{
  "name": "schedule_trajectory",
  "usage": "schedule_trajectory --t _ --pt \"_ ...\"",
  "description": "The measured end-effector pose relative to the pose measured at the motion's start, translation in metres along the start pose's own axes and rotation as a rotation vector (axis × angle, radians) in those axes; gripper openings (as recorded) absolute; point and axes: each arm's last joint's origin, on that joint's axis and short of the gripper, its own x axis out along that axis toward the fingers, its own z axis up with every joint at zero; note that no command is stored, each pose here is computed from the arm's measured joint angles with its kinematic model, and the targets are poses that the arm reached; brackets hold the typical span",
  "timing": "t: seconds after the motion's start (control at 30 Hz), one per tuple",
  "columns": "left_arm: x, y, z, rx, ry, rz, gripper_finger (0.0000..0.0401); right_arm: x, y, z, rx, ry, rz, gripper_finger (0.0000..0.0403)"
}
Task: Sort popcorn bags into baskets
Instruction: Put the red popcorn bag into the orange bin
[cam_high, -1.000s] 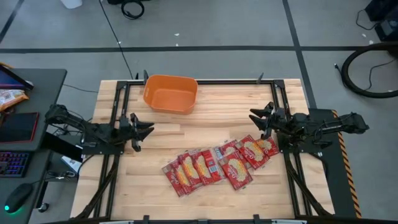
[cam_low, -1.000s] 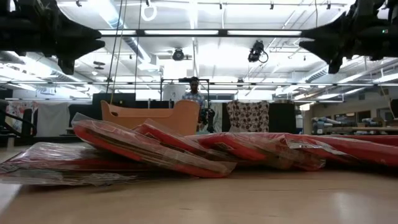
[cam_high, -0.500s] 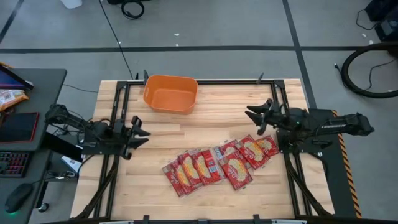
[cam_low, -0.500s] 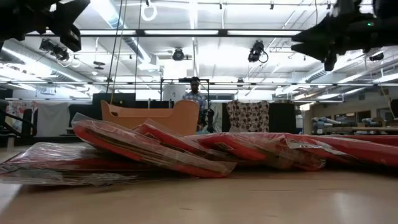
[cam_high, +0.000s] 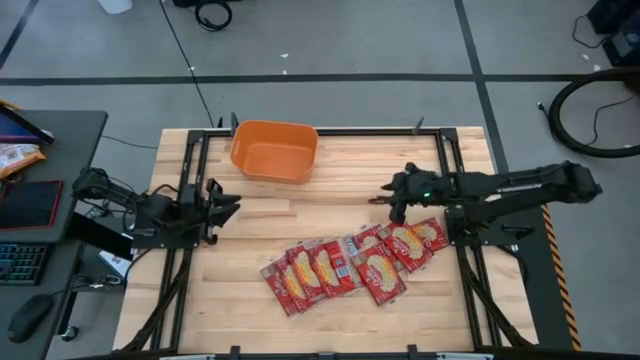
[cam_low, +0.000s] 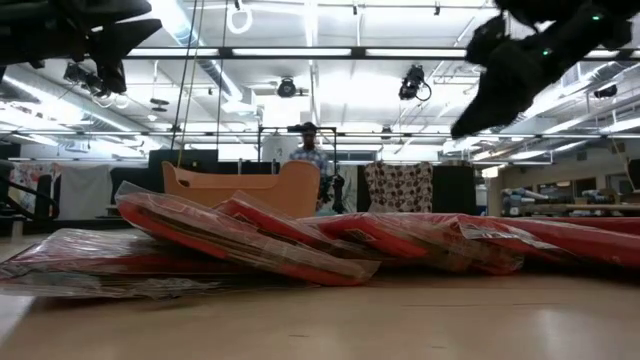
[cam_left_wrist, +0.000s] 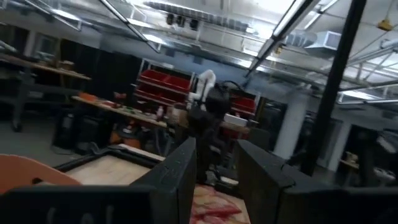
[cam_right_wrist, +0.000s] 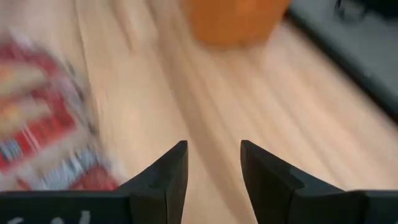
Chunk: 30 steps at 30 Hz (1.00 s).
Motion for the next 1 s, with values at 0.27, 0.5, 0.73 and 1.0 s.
schedule_trajectory --t 0.27,0.5,0.73,1.0 --pt "0.000 0.000 0.007 0.105 -0.064 0.021 0.0117 0.025 0.044 -0.001 -0.106 0.363 -0.117 0.0152" --pt "0.000 0.000 0.009 0.146 -0.084 0.033 0.0117 0.024 0.086 0.006 -0.154 0.523 -0.172 0.0154" --pt "-0.001 0.000 0.010 0.135 -0.094 0.033 0.0117 0.008 0.125 0.008 -0.090 0.760 -0.190 0.0195" --pt "-0.001 0.000 0.010 0.101 -0.093 0.031 0.0117 -0.002 0.187 -0.017 -0.097 0.846 -0.328 0.0236"
